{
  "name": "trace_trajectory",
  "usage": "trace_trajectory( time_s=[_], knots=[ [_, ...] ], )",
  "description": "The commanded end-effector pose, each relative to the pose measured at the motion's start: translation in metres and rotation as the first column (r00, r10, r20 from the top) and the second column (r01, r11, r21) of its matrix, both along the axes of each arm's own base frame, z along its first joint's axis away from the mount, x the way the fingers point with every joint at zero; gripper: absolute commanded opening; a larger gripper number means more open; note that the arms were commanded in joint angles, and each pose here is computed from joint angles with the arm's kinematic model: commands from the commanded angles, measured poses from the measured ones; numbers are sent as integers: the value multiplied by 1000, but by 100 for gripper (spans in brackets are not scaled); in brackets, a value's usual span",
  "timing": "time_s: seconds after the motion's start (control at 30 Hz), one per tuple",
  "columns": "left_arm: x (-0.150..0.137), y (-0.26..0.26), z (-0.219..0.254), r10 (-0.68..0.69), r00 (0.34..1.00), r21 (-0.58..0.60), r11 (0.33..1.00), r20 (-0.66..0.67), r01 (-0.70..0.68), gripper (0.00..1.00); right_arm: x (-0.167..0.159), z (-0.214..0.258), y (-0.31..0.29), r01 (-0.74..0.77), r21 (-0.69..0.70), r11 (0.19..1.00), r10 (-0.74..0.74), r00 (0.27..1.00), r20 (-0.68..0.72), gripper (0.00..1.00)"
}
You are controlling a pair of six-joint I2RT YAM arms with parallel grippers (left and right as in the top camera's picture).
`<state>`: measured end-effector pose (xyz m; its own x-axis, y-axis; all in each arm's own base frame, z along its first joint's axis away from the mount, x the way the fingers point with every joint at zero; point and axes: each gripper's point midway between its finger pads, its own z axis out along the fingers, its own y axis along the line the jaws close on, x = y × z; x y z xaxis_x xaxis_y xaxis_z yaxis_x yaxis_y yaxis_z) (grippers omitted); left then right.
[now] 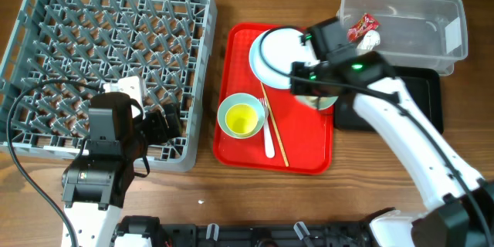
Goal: Sort waste into correct bins and load items into the dishwasher rack
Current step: 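Tip the rice bowl over the black tray to empty it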
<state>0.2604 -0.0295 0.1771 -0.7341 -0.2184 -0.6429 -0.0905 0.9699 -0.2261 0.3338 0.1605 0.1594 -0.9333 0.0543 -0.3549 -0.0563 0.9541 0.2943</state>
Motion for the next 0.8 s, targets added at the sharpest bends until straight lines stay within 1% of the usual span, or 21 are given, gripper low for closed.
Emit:
trace_trajectory(
  time_s=[0.0, 0.13, 0.2, 0.27, 0.33, 0.4, 0.47, 0.57, 0.6, 0.7, 0.77],
  knots=[
    [3, 2, 8, 14, 1000, -6, 1000, 20, -14, 100, 12, 11, -23, -32, 88, 996, 31, 999, 15, 4],
    [3, 2, 8, 14, 1000, -6, 1000, 20, -14, 100, 17, 4, -63, -26, 236, 971, 29, 1000, -8, 4],
    [3, 2, 9, 14, 1000, -6, 1000, 20, -14, 100, 17, -7, -88, 4, 314, 949, 5, 1000, -29, 4],
    [3, 2, 9, 14, 1000, -6, 1000, 20, -14, 100, 18, -15, -106, 18, 412, 911, -7, 1000, -29, 4],
    [3, 2, 8, 14, 1000, -6, 1000, 20, -14, 100, 19, -22, -119, 48, 520, 853, -29, 999, -46, 4],
    [3, 2, 9, 14, 1000, -6, 1000, 20, -14, 100, 23, -21, -126, 57, 661, 748, -34, 998, -47, 4],
    [3, 2, 8, 14, 1000, -6, 1000, 20, -14, 100, 27, -22, -132, 91, 768, 634, -52, 996, -76, 4],
    [3, 2, 9, 14, 1000, -6, 1000, 20, -14, 100, 31, -20, -138, 115, 857, 503, -67, 993, -94, 4],
    [3, 2, 8, 14, 1000, -6, 1000, 20, -14, 100, 33, -14, -144, 117, 897, 427, -80, 993, -92, 4],
    [3, 2, 9, 14, 1000, -6, 1000, 20, -14, 100, 35, -1, -158, 129, 937, 324, -117, 989, -96, 4],
    [3, 2, 9, 14, 1000, -6, 1000, 20, -14, 100, 35, 0, -170, 177, 942, 286, -147, 979, -139, 4]
  ],
)
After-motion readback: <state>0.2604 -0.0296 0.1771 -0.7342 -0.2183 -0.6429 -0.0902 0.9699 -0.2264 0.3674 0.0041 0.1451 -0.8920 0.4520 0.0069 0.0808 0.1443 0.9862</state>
